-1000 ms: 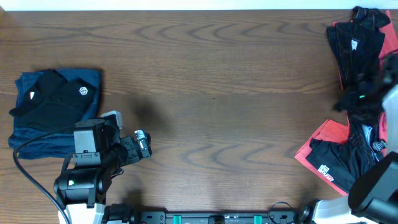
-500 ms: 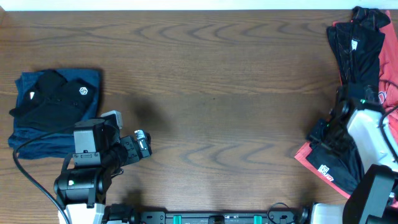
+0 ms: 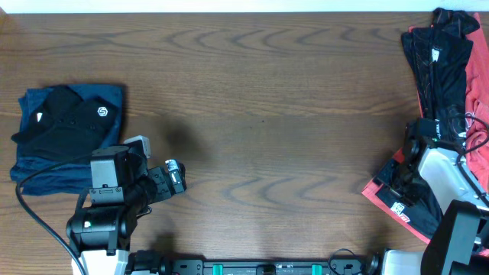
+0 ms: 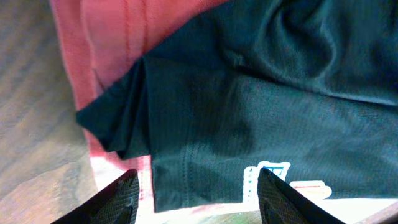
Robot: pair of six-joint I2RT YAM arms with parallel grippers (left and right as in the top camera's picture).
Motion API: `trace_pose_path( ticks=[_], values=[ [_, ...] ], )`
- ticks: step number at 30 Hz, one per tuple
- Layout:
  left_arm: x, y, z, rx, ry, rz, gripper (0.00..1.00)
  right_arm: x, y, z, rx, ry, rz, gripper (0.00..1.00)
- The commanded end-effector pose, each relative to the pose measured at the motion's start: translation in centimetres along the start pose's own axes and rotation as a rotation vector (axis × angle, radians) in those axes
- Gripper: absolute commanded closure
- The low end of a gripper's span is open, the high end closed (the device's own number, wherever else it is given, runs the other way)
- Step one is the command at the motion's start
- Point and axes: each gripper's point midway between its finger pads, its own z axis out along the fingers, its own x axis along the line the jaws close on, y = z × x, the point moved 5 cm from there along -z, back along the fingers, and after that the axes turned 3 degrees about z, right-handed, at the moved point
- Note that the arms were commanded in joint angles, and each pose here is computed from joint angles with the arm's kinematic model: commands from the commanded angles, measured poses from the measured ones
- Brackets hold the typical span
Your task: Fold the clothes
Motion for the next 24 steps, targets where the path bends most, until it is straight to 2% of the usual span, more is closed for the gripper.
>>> trace_pose_path(
  ticks=[1, 13, 17, 21, 24],
  values=[
    [-0.23, 0.59, -0.53, -0.023, 0.001, 0.002, 0.02, -0.34, -0.63, 0.33, -0.006, -0.014, 0.013, 0.41],
    [-0.23, 0.6, -0.53, -0.024, 0.001, 0.002, 0.02, -0.61, -1.12, 0.88, 0.006, -0.022, 0.012, 0.44],
    [-0.23, 0.6, -0.53, -0.024, 0.001, 0.002, 0.02, -0.61, -1.12, 0.88, 0.006, -0.022, 0.012, 0.52],
    [-0.23, 0.6, -0.53, -0.024, 0.001, 0.002, 0.02, -0.58, -1.07, 0.88, 0.003, -0.02, 0.012, 0.66],
    [-0.23, 0.6, -0.53, -0.023, 0.001, 0.002, 0.02, -0.57, -1.06, 0.86, 0.003, -0.02, 0.012, 0.7]
  ],
)
